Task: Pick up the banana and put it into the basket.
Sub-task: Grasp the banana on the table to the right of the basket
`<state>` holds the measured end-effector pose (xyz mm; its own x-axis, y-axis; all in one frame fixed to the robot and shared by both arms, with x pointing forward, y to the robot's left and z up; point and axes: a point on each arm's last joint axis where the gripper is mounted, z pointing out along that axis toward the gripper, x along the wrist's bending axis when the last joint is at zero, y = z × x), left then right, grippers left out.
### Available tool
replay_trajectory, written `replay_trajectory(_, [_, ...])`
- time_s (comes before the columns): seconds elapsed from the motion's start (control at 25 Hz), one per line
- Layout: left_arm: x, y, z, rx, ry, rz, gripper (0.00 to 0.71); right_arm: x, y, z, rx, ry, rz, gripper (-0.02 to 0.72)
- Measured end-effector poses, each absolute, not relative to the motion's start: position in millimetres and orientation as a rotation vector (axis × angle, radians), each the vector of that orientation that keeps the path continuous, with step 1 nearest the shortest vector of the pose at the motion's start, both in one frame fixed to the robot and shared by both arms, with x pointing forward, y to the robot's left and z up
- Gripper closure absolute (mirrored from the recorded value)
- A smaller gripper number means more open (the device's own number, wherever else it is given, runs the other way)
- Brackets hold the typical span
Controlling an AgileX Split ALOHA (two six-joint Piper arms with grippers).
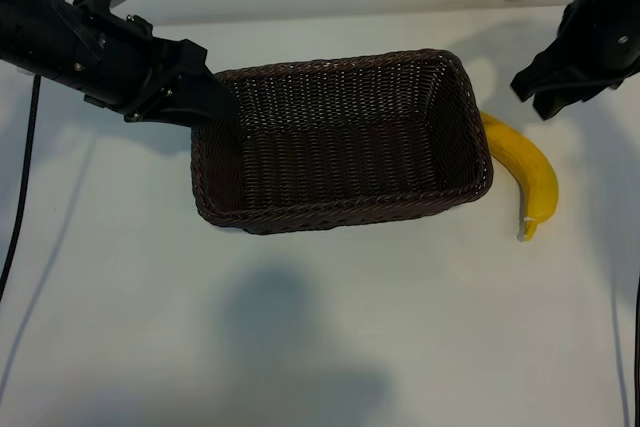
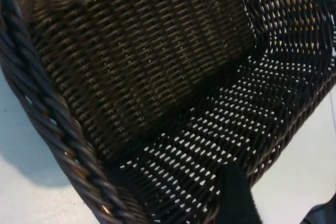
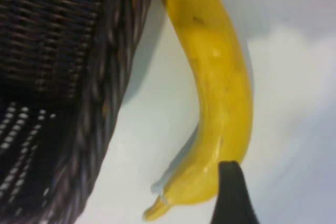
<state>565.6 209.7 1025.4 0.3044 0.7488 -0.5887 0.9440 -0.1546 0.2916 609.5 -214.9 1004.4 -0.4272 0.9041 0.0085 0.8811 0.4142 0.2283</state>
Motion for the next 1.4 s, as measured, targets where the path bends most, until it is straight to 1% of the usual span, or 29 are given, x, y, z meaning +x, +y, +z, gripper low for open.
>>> replay_trajectory(0.2, [567,210,1025,1.956,1.5,-0.395,0.231,616,-213,981,1.615,2.534,0.33,0.218])
replay_trajectory(0.44, [568,210,1025,1.959,1.487,-0.362,0.231,605,-213,957,1.63,2.55,0.347,0.218])
replay_trajectory(0.92, [569,209,1026,1.94,1.487,-0.37,0.231,605,-209,953,1.631,2.543,0.432,0.218])
replay_trajectory(1.0, [569,209,1026,1.939,1.487,-0.371,0.231,606,-209,948,1.637,2.552,0.42,0.21])
replay_trajectory(1.2, [569,209,1026,1.933,1.487,-0.374,0.231,608,-208,931,1.661,2.581,0.378,0.164])
replay_trajectory(1.4, [569,209,1026,1.933,1.487,-0.374,0.231,610,-208,928,1.662,2.563,0.397,0.157])
